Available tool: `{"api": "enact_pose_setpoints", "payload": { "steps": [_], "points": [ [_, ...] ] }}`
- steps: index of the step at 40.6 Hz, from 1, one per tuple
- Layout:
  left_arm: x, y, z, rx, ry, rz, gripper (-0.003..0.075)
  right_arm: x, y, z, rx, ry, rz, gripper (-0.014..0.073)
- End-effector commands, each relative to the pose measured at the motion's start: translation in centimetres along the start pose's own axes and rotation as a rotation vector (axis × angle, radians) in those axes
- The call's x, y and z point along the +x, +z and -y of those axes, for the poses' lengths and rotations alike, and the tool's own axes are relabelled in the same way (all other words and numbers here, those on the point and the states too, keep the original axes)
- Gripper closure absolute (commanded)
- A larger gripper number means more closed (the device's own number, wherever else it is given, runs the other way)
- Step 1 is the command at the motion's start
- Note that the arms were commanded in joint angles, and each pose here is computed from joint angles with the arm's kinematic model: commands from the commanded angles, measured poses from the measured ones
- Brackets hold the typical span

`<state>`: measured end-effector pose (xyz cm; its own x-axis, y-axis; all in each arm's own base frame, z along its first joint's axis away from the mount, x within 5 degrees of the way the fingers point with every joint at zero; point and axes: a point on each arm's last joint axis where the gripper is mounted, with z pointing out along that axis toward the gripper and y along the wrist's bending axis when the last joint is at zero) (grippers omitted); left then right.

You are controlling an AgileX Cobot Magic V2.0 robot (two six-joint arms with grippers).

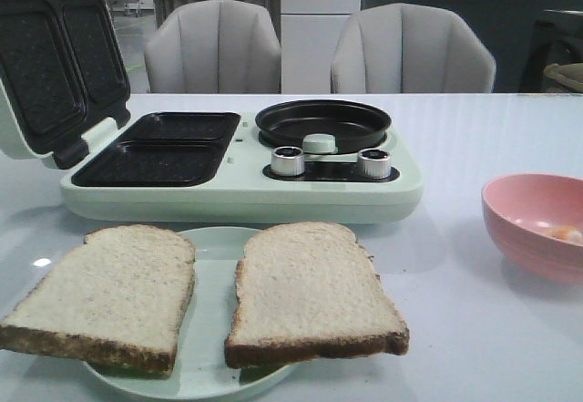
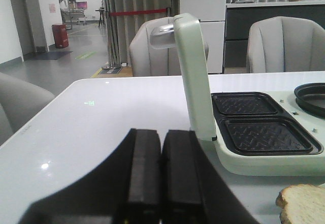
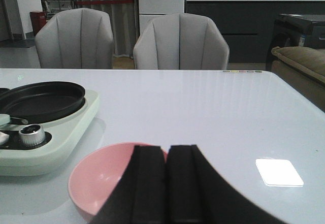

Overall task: Make breakfast with bread and shrimp
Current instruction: 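Move the left gripper above the bread slice nearest the sandwich maker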

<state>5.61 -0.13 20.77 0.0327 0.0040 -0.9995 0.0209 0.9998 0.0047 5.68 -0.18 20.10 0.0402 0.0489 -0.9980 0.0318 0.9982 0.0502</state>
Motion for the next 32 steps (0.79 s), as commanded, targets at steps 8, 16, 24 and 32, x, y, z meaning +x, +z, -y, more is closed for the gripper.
{"api": "enact_pose_setpoints", "payload": {
  "steps": [8,16,24,32],
  "points": [
    [0.16,-0.04,-0.04,-0.004,-0.013,0.074,0.0619,-1.56,-0.3,0.02,0.006,-0.002,0.128,0.056],
    [0.16,-0.04,-0.04,-0.004,-0.013,0.074,0.0619,-1.56,-0.3,0.02,0.006,-0.002,0.128,0.056],
    [0.16,-0.04,-0.04,-0.004,-0.013,0.074,0.0619,-1.56,-0.3,0.02,0.006,-0.002,0.128,0.056],
    [-0.42,-0.11,-0.07,-0.007,-0.013,0.133,0.0619,-1.98,-0.36,0.02,0.008,-0.002,0.17,0.056]
  ]
}}
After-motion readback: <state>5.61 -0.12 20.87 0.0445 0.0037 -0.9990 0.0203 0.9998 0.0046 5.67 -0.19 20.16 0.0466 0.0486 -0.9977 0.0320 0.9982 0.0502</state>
